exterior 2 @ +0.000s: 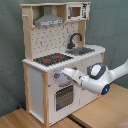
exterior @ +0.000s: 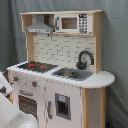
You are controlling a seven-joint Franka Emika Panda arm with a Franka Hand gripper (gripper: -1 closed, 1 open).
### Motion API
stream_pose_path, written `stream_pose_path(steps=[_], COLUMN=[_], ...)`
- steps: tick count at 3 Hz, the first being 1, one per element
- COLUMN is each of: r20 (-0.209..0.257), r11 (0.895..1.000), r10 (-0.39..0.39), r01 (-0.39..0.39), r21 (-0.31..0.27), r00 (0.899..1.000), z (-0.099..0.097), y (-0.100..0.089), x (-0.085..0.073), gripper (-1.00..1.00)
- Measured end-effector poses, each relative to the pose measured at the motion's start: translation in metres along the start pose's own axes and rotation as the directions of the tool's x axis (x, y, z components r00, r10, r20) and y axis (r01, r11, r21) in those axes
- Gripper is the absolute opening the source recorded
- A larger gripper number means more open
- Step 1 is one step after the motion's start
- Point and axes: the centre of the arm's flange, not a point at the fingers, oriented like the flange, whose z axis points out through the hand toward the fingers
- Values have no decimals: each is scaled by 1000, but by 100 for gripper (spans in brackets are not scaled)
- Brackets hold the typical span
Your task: Play with the kitchen
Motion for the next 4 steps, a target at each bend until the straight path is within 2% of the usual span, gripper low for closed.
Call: stream_pose_path(steps=[2,4], r20=[23,43], r11=[998,993], r10=[-5,-54], r01=[6,58], r21=[-57,-100], r00=[1000,998], z=[-11,-22], y=[44,81], x=[-13,-27], gripper=[100,100])
